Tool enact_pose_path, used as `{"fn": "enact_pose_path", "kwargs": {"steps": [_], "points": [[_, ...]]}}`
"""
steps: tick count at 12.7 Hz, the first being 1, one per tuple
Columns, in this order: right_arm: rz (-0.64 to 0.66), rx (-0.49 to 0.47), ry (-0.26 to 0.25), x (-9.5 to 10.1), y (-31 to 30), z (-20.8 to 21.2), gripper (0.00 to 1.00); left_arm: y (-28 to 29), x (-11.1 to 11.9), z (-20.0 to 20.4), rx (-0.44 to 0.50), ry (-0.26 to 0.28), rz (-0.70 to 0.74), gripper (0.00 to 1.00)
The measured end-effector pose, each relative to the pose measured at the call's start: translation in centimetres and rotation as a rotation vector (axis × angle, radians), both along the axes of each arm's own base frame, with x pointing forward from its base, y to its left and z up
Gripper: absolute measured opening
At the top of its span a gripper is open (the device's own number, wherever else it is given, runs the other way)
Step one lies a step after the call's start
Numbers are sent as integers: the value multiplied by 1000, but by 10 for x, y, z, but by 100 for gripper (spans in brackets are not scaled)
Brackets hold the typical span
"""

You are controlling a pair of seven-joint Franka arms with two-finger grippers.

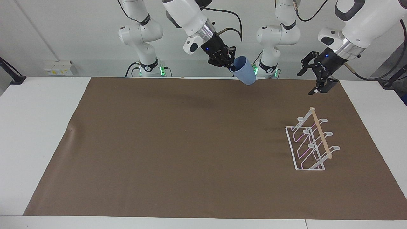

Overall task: Hang cup on cup holder
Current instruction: 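Carry the cup toward the left gripper while the left gripper reaches it, then grasp the blue cup with the left gripper beside the right gripper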

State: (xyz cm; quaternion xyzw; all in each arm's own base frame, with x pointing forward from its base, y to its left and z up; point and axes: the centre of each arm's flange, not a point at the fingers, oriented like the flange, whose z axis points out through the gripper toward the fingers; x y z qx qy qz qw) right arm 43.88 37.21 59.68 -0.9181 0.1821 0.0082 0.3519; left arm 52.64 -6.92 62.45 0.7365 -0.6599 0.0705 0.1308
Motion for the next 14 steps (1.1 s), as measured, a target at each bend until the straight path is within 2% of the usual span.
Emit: {"fn": "enact_pose_path", "kwargs": {"steps": [5,8,14], "points": [[-193,117,91,-12,42,-5,5,-66,-23,-3,-23,6,-148,100],[-274,162,154,-5,57,-9,5,-76,-26,-3,-27,4,-167,100],[-291,176,164,1,57,-4,5,-90,-33,-15,-138,-4,-153,100]]}}
